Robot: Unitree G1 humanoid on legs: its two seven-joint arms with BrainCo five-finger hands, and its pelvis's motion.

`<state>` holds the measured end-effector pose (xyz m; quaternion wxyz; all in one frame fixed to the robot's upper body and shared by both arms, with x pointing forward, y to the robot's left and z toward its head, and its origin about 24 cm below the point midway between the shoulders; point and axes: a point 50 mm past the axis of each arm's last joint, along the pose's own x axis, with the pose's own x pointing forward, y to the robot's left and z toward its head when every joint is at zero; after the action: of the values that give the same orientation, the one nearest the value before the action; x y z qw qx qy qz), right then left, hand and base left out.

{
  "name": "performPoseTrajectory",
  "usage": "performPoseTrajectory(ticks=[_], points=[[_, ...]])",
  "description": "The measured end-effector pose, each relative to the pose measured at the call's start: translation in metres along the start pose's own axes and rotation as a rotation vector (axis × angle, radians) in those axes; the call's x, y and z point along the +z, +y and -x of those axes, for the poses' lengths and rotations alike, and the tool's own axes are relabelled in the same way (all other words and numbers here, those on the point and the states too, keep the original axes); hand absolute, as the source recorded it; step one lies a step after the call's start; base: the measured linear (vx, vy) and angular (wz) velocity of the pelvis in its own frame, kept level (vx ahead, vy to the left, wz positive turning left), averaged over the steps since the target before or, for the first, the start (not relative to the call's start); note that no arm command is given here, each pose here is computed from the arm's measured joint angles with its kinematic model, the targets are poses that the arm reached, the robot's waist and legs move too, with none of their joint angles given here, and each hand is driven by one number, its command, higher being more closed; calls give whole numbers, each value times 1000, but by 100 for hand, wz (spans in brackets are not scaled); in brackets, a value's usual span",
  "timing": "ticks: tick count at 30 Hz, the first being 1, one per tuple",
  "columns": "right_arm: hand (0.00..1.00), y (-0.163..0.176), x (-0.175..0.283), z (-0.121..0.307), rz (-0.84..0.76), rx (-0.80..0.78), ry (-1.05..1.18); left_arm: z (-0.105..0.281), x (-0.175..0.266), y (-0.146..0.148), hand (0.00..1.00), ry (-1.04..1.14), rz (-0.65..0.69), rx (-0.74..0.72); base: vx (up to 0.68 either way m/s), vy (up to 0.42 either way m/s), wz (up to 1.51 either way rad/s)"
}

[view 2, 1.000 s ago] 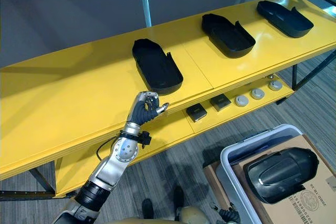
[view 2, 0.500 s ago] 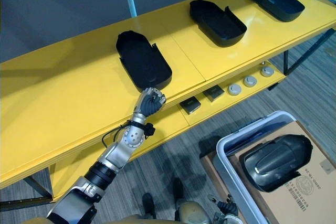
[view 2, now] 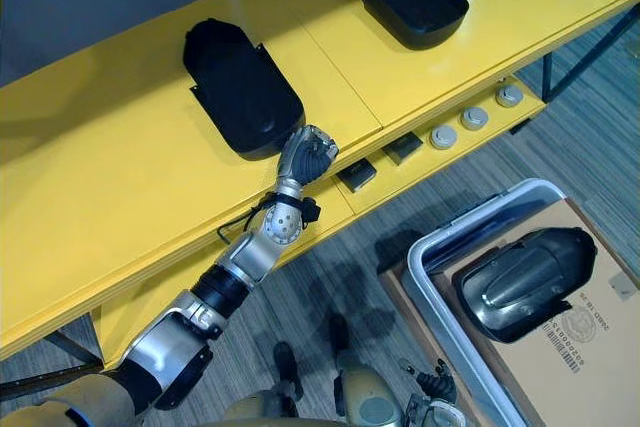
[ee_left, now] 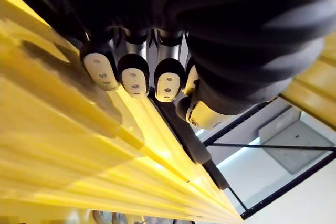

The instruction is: Walk over and take plastic housings, then place them on the shelf

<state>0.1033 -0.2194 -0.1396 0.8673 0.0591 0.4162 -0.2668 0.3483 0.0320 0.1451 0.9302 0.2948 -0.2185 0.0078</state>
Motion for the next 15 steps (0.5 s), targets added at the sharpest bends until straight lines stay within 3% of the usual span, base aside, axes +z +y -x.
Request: performPoseTrajectory(ticks=[15], points=[[0, -3, -2, 2, 0, -21, -7, -14, -4, 24, 100, 60, 47, 133, -1, 0, 0]])
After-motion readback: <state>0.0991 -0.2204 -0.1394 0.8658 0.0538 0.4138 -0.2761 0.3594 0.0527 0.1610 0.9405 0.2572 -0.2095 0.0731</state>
